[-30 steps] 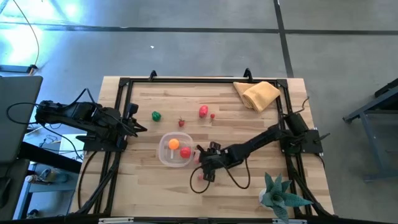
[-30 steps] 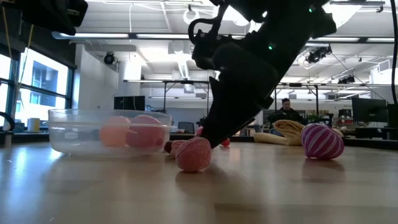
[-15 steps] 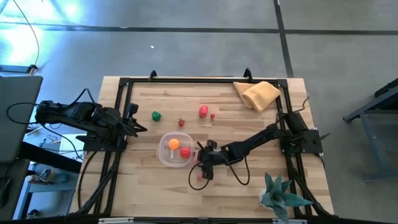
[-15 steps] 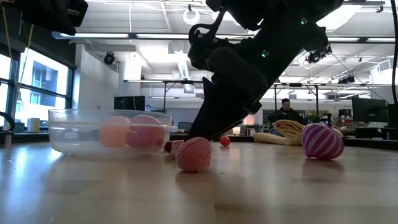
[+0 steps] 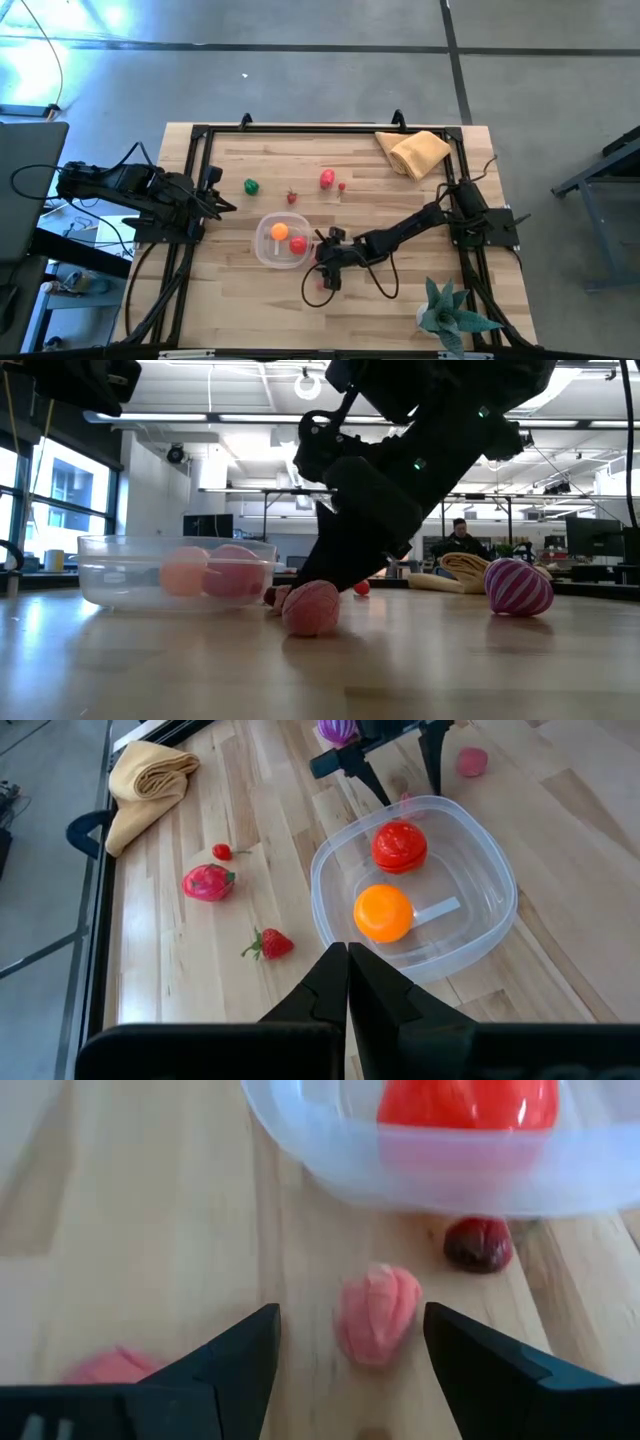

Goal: Pick and placing Produce into tupperware
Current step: Put the top pink peach into the transparent container

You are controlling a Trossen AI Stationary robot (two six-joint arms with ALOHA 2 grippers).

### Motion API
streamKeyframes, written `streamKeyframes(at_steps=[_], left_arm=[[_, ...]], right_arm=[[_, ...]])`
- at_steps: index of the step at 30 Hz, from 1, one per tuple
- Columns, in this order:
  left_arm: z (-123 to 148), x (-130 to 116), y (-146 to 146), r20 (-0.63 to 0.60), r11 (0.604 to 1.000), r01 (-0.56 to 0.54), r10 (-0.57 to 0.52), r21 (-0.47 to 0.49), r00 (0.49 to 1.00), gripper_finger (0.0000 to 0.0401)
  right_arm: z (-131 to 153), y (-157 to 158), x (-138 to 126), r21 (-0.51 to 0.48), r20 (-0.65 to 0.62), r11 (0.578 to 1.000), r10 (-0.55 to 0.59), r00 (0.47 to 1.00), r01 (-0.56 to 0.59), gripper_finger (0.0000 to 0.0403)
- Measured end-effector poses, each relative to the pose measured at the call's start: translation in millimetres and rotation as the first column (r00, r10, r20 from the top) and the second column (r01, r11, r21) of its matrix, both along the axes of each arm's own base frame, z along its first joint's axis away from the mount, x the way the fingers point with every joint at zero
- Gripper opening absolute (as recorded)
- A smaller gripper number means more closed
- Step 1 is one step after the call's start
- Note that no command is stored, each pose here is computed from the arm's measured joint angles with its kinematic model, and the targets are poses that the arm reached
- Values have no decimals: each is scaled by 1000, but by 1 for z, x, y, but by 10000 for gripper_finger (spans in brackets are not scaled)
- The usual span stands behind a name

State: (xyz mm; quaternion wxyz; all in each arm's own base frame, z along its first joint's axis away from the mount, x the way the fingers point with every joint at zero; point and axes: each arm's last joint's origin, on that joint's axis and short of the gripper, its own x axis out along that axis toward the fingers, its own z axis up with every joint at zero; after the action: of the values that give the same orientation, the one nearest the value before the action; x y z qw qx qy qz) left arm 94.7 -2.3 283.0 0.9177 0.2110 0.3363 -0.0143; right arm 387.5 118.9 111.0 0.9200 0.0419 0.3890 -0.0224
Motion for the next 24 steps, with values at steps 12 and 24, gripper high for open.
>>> streamKeyframes(at_steps=[12, 24], left_arm=[[0, 0, 0, 0, 1000, 0, 0, 0, 1000, 3], [0, 0, 0, 0, 1000, 0, 0, 0, 1000, 3]], right_arm=[[1, 0, 1, -10, 16, 1000, 2, 1000, -2, 195], [1, 0, 1, -7, 16, 1000, 0, 1000, 0, 143]])
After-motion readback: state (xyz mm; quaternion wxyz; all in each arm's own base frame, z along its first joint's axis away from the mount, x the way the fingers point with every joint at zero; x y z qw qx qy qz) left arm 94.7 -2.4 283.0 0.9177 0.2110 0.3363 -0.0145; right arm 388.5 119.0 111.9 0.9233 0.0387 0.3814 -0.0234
